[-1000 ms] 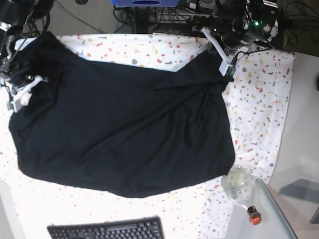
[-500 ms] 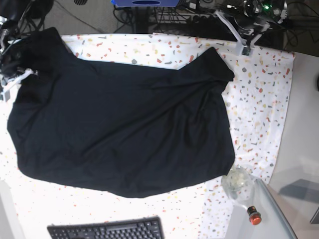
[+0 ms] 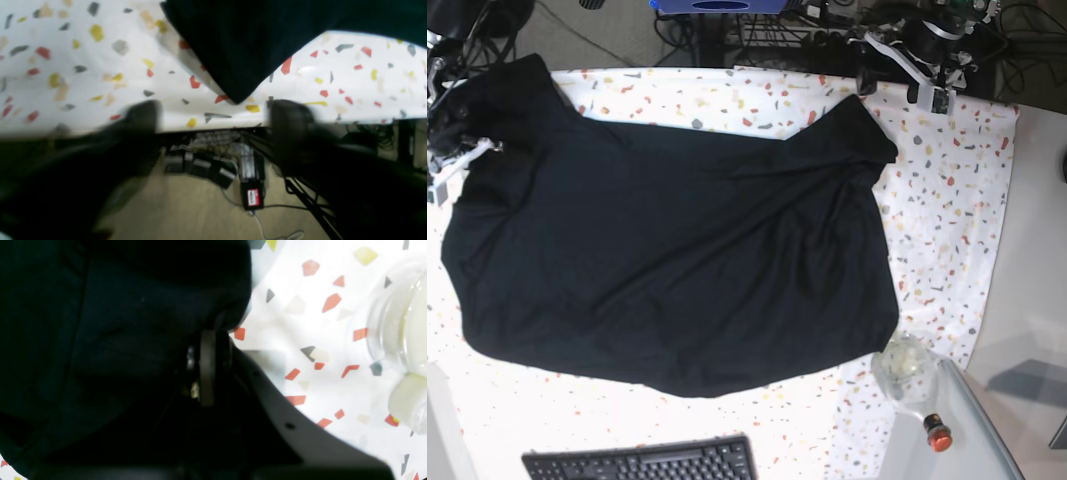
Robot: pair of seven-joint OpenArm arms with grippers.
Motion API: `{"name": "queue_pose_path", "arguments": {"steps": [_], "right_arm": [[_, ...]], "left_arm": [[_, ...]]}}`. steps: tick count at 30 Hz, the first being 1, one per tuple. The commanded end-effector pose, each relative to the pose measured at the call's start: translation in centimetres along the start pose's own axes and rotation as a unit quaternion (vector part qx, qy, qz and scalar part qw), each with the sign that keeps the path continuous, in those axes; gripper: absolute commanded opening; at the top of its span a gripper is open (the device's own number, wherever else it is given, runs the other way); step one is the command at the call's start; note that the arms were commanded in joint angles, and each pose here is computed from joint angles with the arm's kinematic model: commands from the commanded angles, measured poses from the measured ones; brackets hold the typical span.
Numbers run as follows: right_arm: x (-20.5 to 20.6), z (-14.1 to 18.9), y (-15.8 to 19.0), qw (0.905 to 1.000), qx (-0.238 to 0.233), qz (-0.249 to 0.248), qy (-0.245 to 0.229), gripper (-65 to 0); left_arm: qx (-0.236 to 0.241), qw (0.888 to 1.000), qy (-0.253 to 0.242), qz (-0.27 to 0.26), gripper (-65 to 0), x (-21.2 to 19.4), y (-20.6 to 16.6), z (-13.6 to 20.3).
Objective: Layout the t-shirt on the table in an organized manner, then fold the t-shirt properly
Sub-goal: 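Regrasp the shirt edge with the left gripper and tug it taut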
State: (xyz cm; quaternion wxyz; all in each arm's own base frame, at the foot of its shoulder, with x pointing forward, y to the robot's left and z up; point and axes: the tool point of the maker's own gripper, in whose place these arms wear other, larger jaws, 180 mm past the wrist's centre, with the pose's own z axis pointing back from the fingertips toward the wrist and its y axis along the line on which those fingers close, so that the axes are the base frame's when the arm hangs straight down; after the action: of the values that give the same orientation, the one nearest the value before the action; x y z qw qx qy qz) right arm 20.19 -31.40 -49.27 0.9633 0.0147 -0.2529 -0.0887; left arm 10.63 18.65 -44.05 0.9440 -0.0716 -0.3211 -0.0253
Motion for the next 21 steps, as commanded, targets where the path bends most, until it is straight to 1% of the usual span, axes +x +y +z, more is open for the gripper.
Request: {"name": "queue_pose_path", "arguments": {"steps": [1,2,5,9,15,19,21], "right_arm": [[1.7,0.5,-0.8,0.9997,-0.007,0.005,-0.023,-65.0],[1.7,0.5,-0.8,0.9997,-0.007,0.005,-0.024,-65.0],[1.6,0.5,-0.8,0.9997,-0.007,0.005,-0.023,-65.0],[1.6,0.4,-0.7,0.9997,-0.006,0.005,-0.022,-65.0],[1.5,0.5,-0.7,0.9997,-0.007,0.005,-0.022,-65.0],[1.5,0.5,-0.7,0.9997,-0.007,0.005,-0.022,-65.0],[1.5,0.5,-0.7,0.9997,-0.007,0.005,-0.022,-65.0]], "left_arm": [[-0.009,1.000,-0.008,0.001,-6.4,-0.3,0.2,-0.4],[-0.023,1.000,-0.010,0.005,-4.9,-1.0,0.1,-1.0],[-0.050,0.998,-0.021,0.024,-4.9,-2.2,-0.3,-2.5],[-0.065,0.995,-0.048,0.056,-4.9,-2.2,-1.8,-3.2],[-0.066,0.993,-0.076,0.065,-4.9,-0.8,-2.1,-3.6],[-0.067,0.992,-0.085,0.062,-4.9,0.3,-2.0,-4.3],[-0.064,0.992,-0.083,0.065,-4.9,0.1,-1.8,-4.7]]}}
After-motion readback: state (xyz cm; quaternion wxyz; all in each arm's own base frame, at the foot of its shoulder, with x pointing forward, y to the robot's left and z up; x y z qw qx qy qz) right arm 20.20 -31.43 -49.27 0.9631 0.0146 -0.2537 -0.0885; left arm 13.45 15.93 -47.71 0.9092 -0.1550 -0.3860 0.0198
